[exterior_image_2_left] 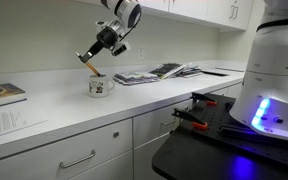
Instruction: Put the pen inside the white mug
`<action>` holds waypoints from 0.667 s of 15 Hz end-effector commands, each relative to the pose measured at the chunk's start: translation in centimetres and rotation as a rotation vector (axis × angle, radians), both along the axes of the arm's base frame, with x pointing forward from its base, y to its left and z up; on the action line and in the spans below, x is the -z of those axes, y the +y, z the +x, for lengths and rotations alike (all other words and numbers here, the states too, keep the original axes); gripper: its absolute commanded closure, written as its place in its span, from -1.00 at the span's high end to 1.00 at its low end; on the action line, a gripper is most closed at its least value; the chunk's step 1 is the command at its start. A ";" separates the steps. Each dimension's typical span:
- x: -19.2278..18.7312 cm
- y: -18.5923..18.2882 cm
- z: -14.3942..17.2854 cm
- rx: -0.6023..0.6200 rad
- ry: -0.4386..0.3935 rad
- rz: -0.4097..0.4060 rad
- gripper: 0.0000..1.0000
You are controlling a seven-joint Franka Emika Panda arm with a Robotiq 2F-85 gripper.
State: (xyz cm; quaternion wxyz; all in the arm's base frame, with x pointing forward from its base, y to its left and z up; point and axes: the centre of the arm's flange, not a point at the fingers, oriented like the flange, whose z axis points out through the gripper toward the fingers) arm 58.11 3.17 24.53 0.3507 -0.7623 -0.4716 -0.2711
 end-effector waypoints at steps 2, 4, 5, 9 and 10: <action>-0.3 -0.9 -0.9 0.129 -0.205 0.075 -0.93; -0.4 -1.3 -0.8 0.147 -0.248 0.109 -0.93; -0.5 -1.5 -0.8 0.166 -0.272 0.114 -0.93; -0.5 -3.0 -0.3 0.246 -0.352 0.134 -0.93; -0.7 -3.5 -0.1 0.274 -0.372 0.133 -0.93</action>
